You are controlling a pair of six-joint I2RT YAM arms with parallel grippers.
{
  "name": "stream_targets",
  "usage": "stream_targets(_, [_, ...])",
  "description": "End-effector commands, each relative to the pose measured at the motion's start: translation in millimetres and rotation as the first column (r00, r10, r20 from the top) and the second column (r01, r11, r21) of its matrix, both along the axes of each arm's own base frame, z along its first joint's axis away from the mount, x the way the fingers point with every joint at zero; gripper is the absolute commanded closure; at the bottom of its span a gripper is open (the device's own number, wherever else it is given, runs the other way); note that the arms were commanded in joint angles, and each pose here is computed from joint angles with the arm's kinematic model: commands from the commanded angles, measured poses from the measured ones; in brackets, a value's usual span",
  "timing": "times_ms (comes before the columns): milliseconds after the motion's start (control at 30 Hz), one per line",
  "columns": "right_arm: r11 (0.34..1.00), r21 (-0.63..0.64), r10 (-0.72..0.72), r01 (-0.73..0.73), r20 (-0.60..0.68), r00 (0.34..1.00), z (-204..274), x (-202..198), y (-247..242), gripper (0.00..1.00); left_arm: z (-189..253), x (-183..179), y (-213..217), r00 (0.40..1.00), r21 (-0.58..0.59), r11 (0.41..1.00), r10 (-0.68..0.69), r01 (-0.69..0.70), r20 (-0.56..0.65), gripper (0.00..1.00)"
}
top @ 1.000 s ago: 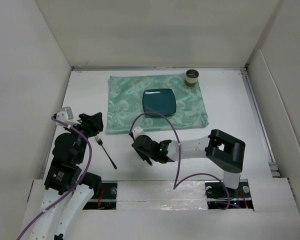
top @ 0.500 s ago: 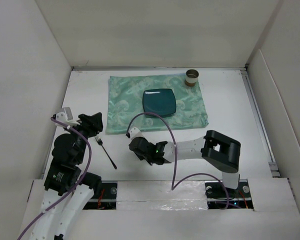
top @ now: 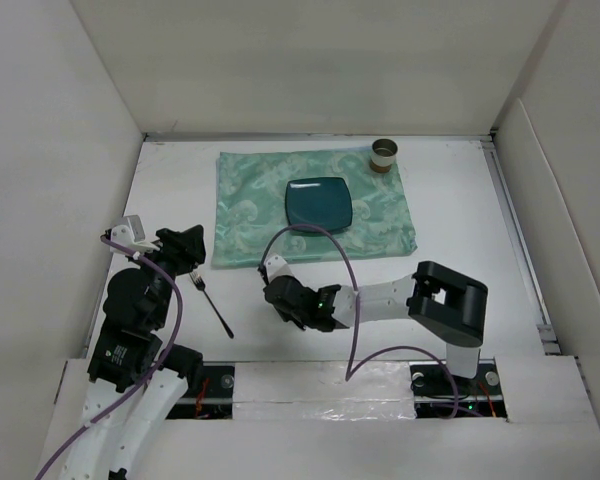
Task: Set the dinner table for one person
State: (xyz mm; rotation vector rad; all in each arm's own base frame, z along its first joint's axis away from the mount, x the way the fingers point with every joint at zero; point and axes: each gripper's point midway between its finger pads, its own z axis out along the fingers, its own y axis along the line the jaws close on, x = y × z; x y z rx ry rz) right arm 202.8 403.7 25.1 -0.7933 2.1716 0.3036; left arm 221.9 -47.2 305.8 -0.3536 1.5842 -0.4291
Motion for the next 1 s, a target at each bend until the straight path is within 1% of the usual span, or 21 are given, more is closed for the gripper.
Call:
stream_targets(0, [0.992, -0.122, 0.013, -0.022, -0.080, 0.997, -33.9, -22.1, -33.0, 0.65, 8.4, 0.2, 1.7, 0.999, -0.003, 1.000, 0.006, -0.006, 0.041, 0.50])
stream_targets(33, [0.992, -0.124, 0.007, -0.017, -0.083, 0.996, -35.9, -23.0, -35.7, 0.62, 8.4, 0.2, 1.7, 0.999, -0.003, 1.000, 0.006, -0.006, 0.041, 0.50])
stream_targets(100, [0.992, -0.124, 0.005, -0.015, -0.083, 0.997, -35.7, -23.3, -37.5, 0.60, 7.7, 0.4, 1.7, 0.999, -0.002, 1.000, 0.006, -0.006, 0.038, 0.50])
stream_targets(400, [0.988, -0.149, 0.024, -0.037, -0.090, 0.996, -46.2, -23.5, -34.4, 0.61, 6.8, 1.5, 0.2, 0.999, 0.001, 1.000, 0.000, 0.000, 0.034, 0.50])
stream_targets(600, [0.986, -0.164, 0.016, -0.028, -0.073, 0.997, -44.9, -19.7, -35.0, 0.71, 7.9, 1.3, 0.0, 0.999, 0.000, 1.000, -0.002, 0.002, 0.037, 0.50])
stream_targets(633, [0.984, -0.174, 0.014, -0.027, -0.075, 0.997, -46.2, -20.1, -37.3, 0.79, 7.8, 0.9, -0.1, 0.999, 0.000, 1.000, -0.003, 0.003, 0.037, 0.50])
stream_targets(700, [0.984, -0.179, 0.008, -0.020, -0.070, 0.998, -44.8, -19.2, -39.1, 0.84, 7.9, 1.1, -0.2, 0.999, 0.001, 1.000, -0.003, 0.003, 0.040, 0.50])
stream_targets(767, [0.987, -0.162, -0.007, -0.004, -0.067, 0.998, -38.1, -20.4, -44.2, 0.97, 7.5, 1.2, -0.2, 0.999, 0.002, 1.000, -0.004, 0.003, 0.036, 0.50])
stream_targets(800, [0.987, -0.161, -0.007, -0.004, -0.067, 0.998, -38.1, -20.4, -44.3, 0.97, 7.5, 1.2, -0.5, 0.999, 0.002, 1.000, -0.005, 0.005, 0.036, 0.50])
stream_targets(833, [0.989, -0.148, -0.013, 0.003, -0.065, 0.998, -36.0, -20.6, -44.8, 1.00, 8.9, 0.8, -0.6, 0.999, 0.001, 1.000, -0.007, 0.006, 0.038, 0.50])
stream_targets(967, [0.996, -0.086, -0.013, 0.007, -0.062, 0.998, -17.2, -28.5, -50.3, 1.00, 9.6, 0.2, -2.0, 0.999, 0.001, 1.000, -0.016, 0.016, 0.049, 0.51])
